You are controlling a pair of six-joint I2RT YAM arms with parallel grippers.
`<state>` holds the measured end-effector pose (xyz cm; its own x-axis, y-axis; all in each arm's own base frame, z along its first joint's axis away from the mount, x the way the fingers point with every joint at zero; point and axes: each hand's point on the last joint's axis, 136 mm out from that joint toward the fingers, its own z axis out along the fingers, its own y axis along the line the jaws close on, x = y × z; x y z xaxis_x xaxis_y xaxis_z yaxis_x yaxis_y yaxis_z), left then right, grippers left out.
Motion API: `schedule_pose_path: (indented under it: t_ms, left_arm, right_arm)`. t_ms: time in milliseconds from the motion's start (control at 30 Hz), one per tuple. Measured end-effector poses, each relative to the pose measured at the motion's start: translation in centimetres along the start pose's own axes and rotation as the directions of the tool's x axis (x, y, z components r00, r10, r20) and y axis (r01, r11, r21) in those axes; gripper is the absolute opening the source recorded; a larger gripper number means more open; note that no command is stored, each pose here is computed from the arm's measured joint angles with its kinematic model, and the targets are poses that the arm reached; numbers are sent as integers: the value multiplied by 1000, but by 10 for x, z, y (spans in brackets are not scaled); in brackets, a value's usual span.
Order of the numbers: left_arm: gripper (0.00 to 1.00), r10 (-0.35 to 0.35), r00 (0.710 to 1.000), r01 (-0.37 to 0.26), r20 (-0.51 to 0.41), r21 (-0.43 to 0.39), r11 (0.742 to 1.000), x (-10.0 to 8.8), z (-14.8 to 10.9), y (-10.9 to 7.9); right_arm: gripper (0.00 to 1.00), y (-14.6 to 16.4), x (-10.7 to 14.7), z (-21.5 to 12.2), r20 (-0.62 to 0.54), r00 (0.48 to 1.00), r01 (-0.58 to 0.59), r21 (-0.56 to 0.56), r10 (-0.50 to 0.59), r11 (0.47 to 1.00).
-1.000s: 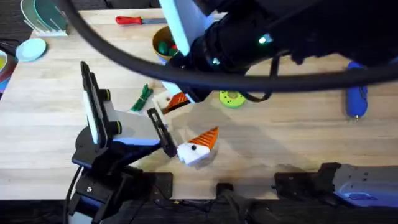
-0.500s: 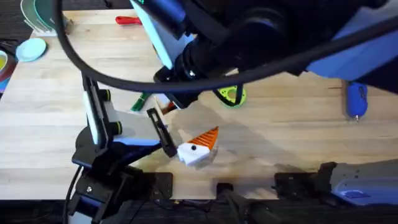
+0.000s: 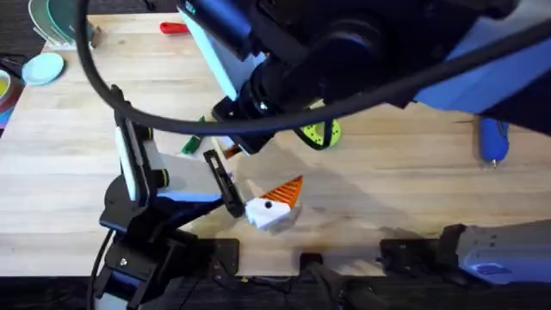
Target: Pick up the gripper from the table and insert it into the empty holder that is missing its gripper. Then pick up a screw, insert it into the mounting hole, and use the screwdriver to tighten it. Finally, clean up the table by picking up the vegetable and placing it into the bucket.
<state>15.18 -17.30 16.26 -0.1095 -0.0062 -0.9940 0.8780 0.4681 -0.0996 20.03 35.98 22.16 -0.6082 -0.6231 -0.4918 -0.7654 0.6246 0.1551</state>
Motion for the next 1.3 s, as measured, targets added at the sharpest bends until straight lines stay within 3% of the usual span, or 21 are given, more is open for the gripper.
schedule_pose_path:
  t_ms: [333,433,700,767,1000,1300]
  left_arm:
    - [992,-11,1000,11,-2,-5,1000,1,0,1]
    - [991,-10,1000,10,-2,-5,1000,1,0,1]
    - [992,-5,1000,5,-1,-2,1000,0,0,0]
    - [992,-2,1000,2,-1,0,1000,0,0,0]
    - [992,-1,1000,1,-1,2,1000,0,0,0]
    - [992,-1,1000,1,-1,2,1000,0,0,0]
  right_arm:
    - [11,3,5,12,-40,999,3,-6,-3,1000]
    - [176,4,6,12,-42,999,0,-13,-1,1000]
    - [807,-8,3,6,-30,999,-21,13,21,1000]
    - [875,-12,0,-1,-11,999,-33,10,33,999]
    - [897,-45,-1,-66,97,989,-118,29,115,993]
    - [902,-83,48,-156,170,964,-223,93,205,970]
